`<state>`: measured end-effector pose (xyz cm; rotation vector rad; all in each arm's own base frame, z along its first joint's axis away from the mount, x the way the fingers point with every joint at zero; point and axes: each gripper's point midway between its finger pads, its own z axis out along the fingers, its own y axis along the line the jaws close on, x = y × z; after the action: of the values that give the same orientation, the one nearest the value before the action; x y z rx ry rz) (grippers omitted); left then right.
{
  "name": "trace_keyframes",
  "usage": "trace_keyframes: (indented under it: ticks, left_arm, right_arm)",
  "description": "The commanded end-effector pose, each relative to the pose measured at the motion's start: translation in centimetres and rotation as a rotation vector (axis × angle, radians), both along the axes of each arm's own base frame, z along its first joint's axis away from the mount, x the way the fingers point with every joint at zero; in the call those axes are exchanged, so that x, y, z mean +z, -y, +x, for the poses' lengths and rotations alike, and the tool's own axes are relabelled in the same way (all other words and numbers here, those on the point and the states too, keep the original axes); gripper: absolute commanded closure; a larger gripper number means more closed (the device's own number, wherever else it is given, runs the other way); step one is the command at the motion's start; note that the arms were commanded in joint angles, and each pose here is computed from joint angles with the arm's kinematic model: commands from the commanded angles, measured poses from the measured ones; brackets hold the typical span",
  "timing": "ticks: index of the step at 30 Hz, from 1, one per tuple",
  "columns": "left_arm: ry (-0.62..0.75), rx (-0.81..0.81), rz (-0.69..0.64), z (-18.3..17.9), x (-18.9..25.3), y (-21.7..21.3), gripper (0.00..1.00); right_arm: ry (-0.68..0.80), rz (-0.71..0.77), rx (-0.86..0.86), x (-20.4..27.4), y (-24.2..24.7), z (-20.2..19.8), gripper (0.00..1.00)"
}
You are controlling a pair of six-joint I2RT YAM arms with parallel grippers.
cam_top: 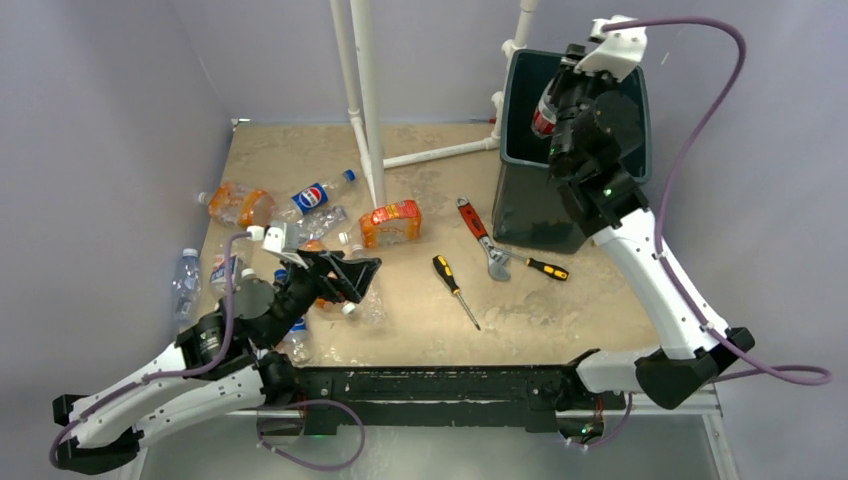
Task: Put the plastic bottles in the bin
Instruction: Place the plastic bottle in the trash bin.
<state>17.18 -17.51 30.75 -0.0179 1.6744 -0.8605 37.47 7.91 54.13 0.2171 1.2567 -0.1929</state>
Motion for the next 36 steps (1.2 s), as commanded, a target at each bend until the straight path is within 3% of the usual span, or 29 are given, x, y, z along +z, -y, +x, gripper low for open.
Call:
trace_keyframes:
  ticks: [1, 11, 21, 29, 31, 36]
  left_arm:
    - [-0.048, -0.015, 0.004, 0.2, -1.1, 1.3, 0.01]
    - [-0.074, -0.044, -0.025, -0.5, -2.5, 1.4, 0.03]
    - [-0.104, -0.026, 0.004, -0.6, -3.5, 0.7, 0.04]
    - [-0.121, -0.009, 0.022, -0.5, -4.1, 0.3, 0.02]
    - [-0.126, -0.002, 0.026, -0.5, -4.1, 0.3, 0.01]
    - [-0.136, 0.015, 0.050, -0.3, -4.0, 0.0, 0.01]
  right_arm:
    - [-0.016, 0.213, 0.114, -2.2, 1.1, 2.0, 1.00]
    - [-0.217, 0.259, 0.157, -10.9, 0.9, 7.0, 1.00]
    - [-0.320, 0.277, 0.160, -16.2, 0.4, 7.5, 0.98]
    - [-0.327, 0.262, 0.164, -16.2, 0.7, 6.2, 0.38]
    - [-0.295, 0.259, 0.151, -14.8, 1.2, 5.8, 0.28]
    - [-0.220, 0.279, 0.183, -10.7, 1.3, 3.7, 0.15]
